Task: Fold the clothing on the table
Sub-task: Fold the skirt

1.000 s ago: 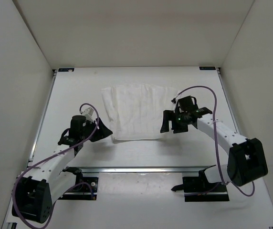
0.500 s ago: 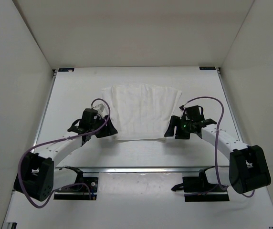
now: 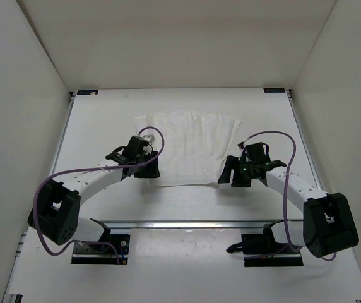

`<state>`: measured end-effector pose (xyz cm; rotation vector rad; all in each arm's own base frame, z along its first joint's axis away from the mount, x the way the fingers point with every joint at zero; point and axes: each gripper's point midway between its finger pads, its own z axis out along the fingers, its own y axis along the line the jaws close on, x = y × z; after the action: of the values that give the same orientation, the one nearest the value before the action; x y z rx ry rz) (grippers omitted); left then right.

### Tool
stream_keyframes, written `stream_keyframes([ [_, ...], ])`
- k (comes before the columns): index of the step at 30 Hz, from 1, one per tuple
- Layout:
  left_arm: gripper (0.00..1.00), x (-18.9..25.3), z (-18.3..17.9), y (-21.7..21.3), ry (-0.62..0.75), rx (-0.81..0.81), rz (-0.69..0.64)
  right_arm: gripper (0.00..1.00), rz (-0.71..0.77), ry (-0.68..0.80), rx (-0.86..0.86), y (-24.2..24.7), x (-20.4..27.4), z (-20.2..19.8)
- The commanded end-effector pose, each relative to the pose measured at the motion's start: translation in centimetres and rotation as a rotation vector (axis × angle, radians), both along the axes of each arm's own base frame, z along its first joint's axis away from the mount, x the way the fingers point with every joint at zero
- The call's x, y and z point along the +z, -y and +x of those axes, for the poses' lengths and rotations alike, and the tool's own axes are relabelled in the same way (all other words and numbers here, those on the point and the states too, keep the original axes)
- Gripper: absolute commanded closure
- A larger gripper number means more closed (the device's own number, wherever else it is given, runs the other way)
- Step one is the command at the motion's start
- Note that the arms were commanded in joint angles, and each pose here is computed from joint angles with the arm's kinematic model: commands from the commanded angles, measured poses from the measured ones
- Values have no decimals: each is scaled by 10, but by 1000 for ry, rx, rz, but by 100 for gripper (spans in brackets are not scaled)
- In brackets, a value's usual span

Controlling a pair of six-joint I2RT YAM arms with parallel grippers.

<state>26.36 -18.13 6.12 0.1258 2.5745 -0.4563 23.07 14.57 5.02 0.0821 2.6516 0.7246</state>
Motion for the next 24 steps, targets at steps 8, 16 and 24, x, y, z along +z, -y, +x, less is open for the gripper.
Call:
stream_keyframes([
  [8, 40, -11, -5, -13, -35, 2, 125, 37, 16, 30, 5, -4, 0, 0],
  [16, 44, -19, -5, -7, -40, 4, 137, 37, 24, 32, 10, -4, -1, 0],
  [24, 45, -20, 0, -2, -70, -50, 208, 38, 26, 20, 25, -8, -5, -5],
])
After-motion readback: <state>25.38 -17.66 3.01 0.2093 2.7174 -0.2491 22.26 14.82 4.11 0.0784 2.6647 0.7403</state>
